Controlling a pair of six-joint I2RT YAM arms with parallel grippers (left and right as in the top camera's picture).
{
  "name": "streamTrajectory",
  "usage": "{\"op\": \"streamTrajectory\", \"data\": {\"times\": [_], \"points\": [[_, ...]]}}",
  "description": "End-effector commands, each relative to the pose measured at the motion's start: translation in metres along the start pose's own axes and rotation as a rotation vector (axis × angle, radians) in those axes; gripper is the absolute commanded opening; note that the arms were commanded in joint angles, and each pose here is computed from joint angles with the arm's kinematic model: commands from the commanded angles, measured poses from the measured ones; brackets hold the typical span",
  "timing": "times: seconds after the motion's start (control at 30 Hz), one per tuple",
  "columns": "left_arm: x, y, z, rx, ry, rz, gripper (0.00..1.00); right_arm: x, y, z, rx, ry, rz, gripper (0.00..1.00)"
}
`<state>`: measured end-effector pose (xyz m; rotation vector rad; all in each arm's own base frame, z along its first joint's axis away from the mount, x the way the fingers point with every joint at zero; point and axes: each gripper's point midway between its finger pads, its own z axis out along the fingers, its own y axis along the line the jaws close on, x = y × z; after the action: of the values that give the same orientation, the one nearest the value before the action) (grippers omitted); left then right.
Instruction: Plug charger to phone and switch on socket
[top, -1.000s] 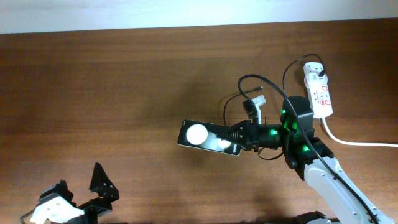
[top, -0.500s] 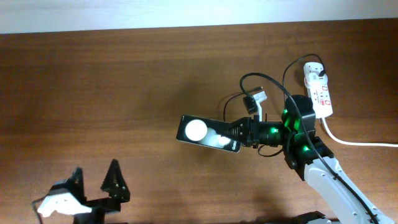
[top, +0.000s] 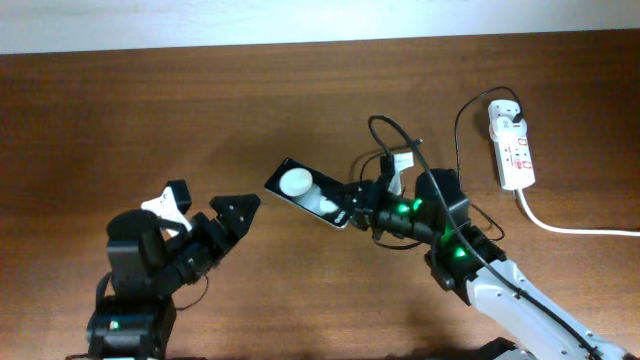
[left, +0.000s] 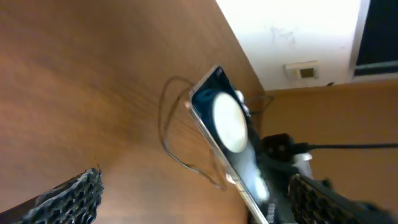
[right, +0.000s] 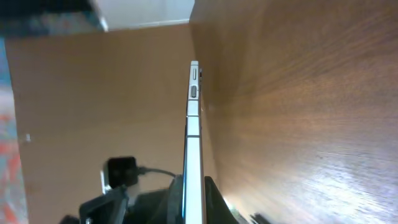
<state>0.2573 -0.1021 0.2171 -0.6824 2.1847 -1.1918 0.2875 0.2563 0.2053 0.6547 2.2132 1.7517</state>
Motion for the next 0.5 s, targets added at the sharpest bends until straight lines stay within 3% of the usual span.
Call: {"op": "streamTrajectory", "data": {"times": [0.0,0.13,0.37,0.47], "points": [[0.008,0.001,0.011,0.006,0.089,-0.267,1.00,0.001,0.018,0.009,-0.054,-0.105,0.095,0.04],[-0.003,0.002,0.026,0.008,0.087,-0.339,0.89,0.030,0.025,0.022,-0.079,-0.096,0.191,0.04],[-0.015,-0.009,0.037,0.064,0.090,-0.409,0.84,0.064,0.026,0.032,-0.086,-0.107,0.188,0.04],[-0.007,-0.013,0.039,0.065,0.122,-0.456,0.74,0.068,0.031,0.033,-0.113,-0.135,0.193,0.04]]}}
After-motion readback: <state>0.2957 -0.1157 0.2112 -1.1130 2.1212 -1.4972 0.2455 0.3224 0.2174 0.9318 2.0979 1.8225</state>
